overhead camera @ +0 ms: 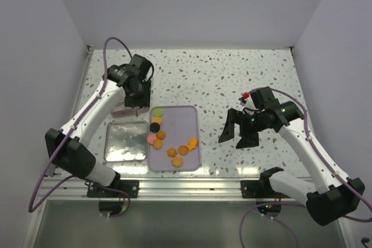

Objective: Pack the cookies

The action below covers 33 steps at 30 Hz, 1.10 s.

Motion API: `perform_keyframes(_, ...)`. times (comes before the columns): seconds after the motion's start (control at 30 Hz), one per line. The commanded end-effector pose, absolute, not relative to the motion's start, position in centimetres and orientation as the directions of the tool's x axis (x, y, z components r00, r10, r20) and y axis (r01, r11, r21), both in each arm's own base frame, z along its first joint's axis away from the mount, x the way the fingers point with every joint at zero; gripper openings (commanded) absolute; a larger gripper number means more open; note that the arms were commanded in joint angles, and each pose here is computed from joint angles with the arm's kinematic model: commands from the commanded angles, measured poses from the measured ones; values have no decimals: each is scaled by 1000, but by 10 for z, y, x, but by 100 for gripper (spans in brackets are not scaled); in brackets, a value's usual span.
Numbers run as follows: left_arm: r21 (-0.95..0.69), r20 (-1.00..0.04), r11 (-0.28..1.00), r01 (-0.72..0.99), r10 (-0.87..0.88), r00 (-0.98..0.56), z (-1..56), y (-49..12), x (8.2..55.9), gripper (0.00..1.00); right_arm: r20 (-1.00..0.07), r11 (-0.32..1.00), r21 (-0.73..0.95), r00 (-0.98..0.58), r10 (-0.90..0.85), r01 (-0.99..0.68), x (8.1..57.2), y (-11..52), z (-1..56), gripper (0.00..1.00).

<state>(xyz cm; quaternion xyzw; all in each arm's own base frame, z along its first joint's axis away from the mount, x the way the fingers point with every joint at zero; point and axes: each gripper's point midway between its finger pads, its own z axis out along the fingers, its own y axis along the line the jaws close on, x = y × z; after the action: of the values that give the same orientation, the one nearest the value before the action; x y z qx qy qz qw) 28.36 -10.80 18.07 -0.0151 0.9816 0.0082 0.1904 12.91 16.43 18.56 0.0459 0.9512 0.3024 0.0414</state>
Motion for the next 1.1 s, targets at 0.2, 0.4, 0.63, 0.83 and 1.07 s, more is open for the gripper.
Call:
perform_keyframes(0.2, -51, -265, 997, 64, 49, -963, 173, -143, 175, 48, -88, 789, 615, -992, 92, 18, 128, 169, 197, 90)
perform_keyframes(0.4, -93, -182, 994, 51, 33, -983, 148, -136, 132, 47, -71, 785, 619, -993, 92, 28, 122, 168, 191, 90)
perform_keyframes(0.63, -59, -129, 995, 78, 70, -989, 135, -136, 109, 47, -70, 780, 625, -993, 93, 29, 119, 168, 190, 90)
perform_keyframes(0.83, -28, -135, 997, 76, 72, -988, 130, -138, 111, 47, -70, 775, 631, -993, 95, 30, 115, 167, 190, 90)
perform_keyframes(1.07, 18, -131, 997, 70, 72, -989, 129, -136, 117, 47, -79, 774, 633, -992, 96, 24, 115, 167, 193, 90)
